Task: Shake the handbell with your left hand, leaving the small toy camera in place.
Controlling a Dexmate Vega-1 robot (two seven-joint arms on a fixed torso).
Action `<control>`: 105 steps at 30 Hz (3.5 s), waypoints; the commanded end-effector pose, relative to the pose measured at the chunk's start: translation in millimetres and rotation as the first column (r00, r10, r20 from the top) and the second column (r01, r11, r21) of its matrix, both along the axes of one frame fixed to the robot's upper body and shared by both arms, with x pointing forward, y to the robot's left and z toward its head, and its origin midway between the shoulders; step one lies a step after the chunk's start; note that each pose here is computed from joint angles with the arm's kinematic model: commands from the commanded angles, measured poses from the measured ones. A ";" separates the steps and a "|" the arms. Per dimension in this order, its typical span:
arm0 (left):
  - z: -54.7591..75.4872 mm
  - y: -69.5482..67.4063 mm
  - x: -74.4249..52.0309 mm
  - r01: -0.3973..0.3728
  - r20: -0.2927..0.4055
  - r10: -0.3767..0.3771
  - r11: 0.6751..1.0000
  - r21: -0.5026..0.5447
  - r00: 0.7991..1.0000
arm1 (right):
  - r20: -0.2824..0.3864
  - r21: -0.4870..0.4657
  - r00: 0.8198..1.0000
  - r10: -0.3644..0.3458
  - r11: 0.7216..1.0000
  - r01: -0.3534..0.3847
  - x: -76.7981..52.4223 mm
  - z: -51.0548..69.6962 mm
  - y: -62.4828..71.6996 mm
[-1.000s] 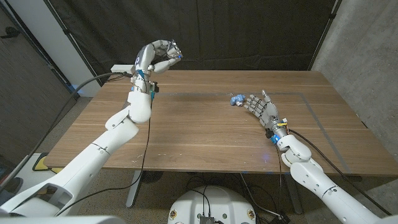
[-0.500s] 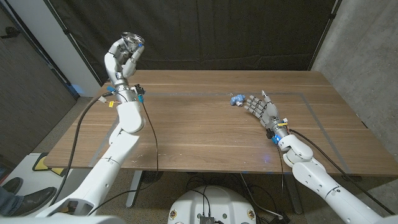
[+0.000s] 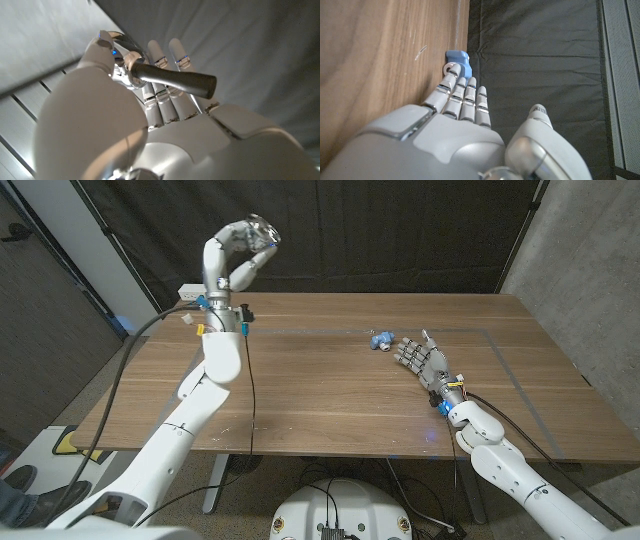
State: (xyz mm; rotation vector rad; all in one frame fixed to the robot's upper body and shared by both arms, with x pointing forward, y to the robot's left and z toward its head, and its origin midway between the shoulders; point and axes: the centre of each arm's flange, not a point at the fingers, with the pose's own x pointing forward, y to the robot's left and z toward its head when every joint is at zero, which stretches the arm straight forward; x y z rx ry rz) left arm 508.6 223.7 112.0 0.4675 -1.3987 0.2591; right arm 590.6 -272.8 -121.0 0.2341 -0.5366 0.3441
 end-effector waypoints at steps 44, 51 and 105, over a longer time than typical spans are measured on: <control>-19.4 113.5 58.4 0.444 -0.151 -0.527 0.813 -0.376 0.837 | -0.022 -0.021 0.999 0.039 0.999 -0.039 12.4 -0.7 7.0; -35.1 129.5 64.1 0.651 0.006 -0.732 0.602 -0.462 0.681 | -0.026 -0.033 0.998 0.049 0.998 -0.050 14.8 0.8 10.0; -10.7 -71.5 59.3 -0.651 0.182 0.745 0.404 0.642 0.642 | -0.008 0.030 1.000 0.002 1.000 -0.002 -4.1 -17.8 4.7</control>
